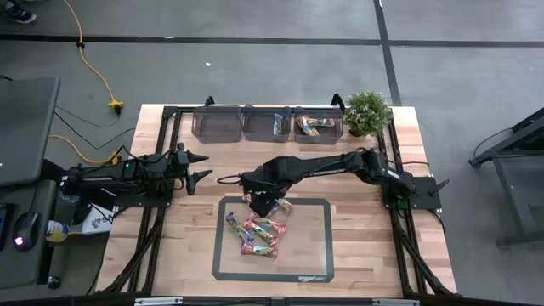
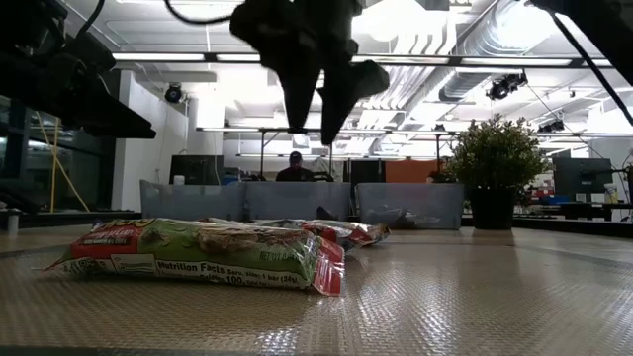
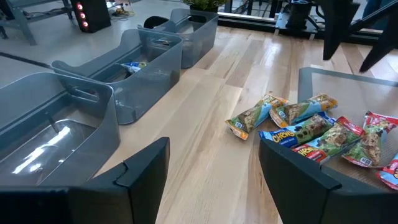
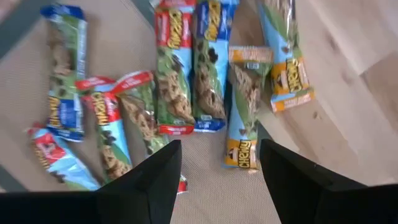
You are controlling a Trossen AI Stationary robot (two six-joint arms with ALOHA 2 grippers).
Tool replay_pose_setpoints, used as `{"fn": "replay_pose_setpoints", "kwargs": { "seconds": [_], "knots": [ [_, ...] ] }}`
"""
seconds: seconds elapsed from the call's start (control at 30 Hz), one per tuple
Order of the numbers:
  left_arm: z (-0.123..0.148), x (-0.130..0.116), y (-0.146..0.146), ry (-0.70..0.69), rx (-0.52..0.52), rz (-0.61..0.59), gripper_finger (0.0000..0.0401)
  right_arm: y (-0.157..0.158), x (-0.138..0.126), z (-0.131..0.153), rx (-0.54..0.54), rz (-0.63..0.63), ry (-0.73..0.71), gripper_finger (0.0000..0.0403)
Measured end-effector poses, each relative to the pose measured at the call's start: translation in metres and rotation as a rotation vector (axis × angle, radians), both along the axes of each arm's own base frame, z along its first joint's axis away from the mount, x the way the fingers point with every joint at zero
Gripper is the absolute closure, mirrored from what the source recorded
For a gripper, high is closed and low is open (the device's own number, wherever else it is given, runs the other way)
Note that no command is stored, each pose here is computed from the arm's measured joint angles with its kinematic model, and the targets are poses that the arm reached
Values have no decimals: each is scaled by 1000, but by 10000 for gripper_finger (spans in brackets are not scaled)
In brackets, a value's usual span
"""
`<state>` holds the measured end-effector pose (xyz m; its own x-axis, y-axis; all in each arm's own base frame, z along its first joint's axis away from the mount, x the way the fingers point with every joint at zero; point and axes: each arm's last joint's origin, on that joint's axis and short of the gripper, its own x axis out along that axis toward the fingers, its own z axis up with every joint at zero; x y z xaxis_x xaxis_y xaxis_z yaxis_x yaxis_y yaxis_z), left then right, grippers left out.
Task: Pick and place Granola Bars by type
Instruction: Put the yellow granola bar into the right black bin
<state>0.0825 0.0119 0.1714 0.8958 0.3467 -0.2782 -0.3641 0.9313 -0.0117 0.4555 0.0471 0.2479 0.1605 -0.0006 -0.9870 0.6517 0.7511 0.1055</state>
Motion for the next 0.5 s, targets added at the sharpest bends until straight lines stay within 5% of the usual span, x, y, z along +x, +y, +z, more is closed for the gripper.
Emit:
{"fn": "replay_pose_setpoints", "kwargs": {
  "seconds": [0.5],
  "knots": [
    [0,0,0,1,0,0,158,3,4,-34,-1,-13,136,199]
  ]
}}
